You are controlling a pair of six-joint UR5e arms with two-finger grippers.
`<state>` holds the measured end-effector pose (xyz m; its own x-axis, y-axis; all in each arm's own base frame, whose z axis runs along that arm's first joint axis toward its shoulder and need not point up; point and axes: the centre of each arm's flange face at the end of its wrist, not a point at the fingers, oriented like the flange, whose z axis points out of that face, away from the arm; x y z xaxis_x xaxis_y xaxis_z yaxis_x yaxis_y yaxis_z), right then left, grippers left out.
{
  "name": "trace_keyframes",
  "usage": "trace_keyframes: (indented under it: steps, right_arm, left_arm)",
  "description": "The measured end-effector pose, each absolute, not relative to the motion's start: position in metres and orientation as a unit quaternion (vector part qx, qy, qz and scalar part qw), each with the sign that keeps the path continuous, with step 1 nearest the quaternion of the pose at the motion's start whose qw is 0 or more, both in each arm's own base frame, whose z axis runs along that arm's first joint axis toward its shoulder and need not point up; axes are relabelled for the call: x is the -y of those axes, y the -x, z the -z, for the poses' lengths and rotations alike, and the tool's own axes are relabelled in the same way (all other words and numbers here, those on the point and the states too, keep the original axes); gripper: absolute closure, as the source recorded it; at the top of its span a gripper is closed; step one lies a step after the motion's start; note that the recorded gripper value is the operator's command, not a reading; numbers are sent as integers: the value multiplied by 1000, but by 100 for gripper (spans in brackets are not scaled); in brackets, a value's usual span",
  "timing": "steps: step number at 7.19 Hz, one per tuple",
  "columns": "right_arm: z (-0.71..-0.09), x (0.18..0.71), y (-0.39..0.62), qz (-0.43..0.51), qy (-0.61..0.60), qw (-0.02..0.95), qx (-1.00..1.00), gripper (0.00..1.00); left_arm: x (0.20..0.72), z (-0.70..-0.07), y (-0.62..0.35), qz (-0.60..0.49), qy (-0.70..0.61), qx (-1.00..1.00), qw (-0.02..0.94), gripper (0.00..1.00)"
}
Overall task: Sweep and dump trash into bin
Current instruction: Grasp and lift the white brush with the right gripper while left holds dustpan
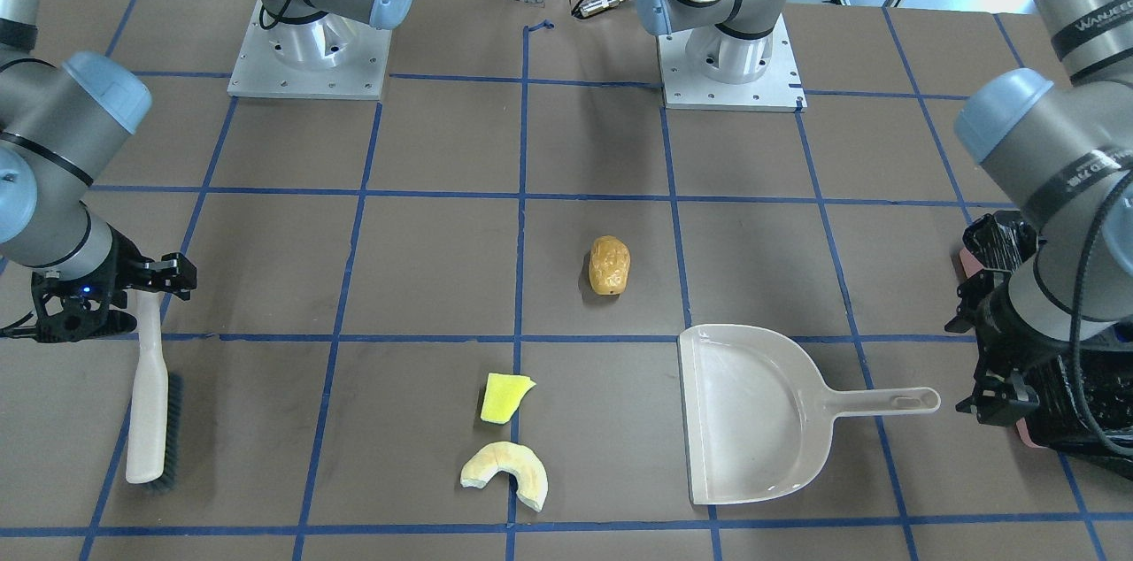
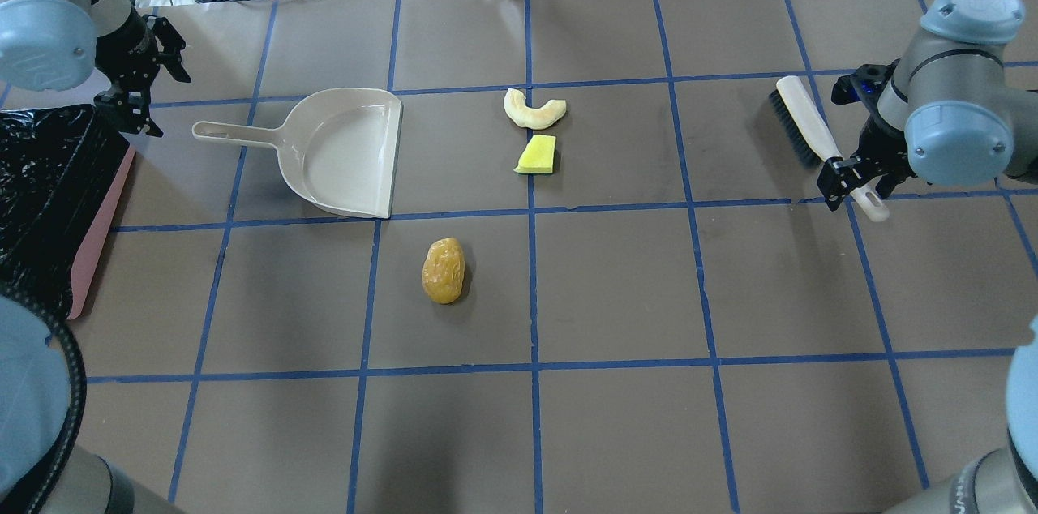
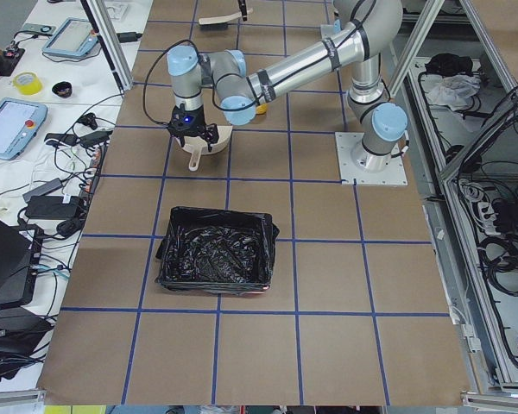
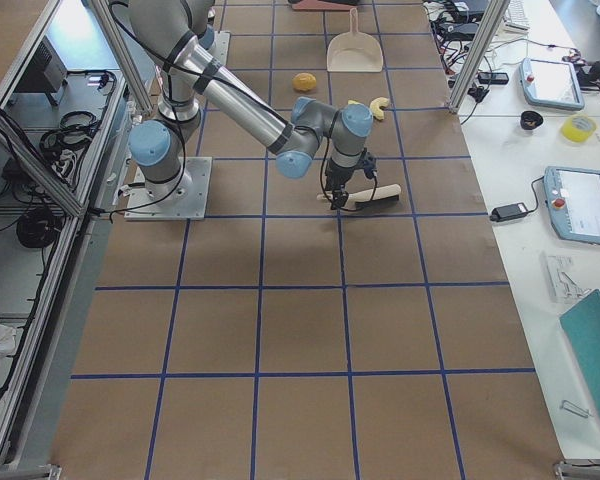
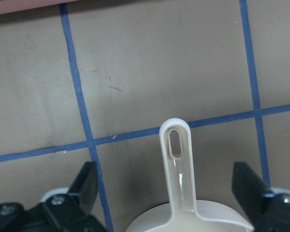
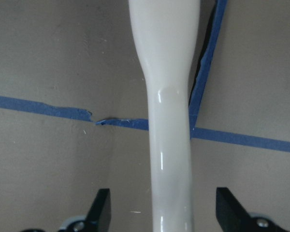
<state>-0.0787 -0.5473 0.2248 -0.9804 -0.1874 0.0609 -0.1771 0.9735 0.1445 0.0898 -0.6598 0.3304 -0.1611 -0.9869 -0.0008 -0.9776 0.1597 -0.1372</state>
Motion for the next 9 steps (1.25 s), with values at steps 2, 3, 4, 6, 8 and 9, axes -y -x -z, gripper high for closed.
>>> trace_keyframes:
  steps: [2, 3, 4, 6, 8, 9]
  right_arm:
    - [-225, 547, 79, 71, -92, 40, 992, 61]
    - [-226, 547, 79, 69, -92, 40, 993, 70]
    - [-227, 547, 79, 68, -92, 39, 993, 85]
    - [-228, 547, 78, 66, -94, 36, 993, 99]
    - [-237, 551, 80, 56, -99, 40, 993, 99]
    - [-251, 557, 80, 44, -98, 47, 993, 99]
  left_arm:
    - [685, -311, -89, 62, 668, -741, 36, 2]
    - [696, -306, -87, 66, 688, -722, 26, 6]
    - [706, -302, -85, 64, 710, -701, 11, 6]
    - [713, -287, -79, 51, 719, -693, 4, 6]
    - [705, -278, -74, 26, 703, -711, 20, 6]
    - [695, -281, -71, 15, 697, -717, 27, 6]
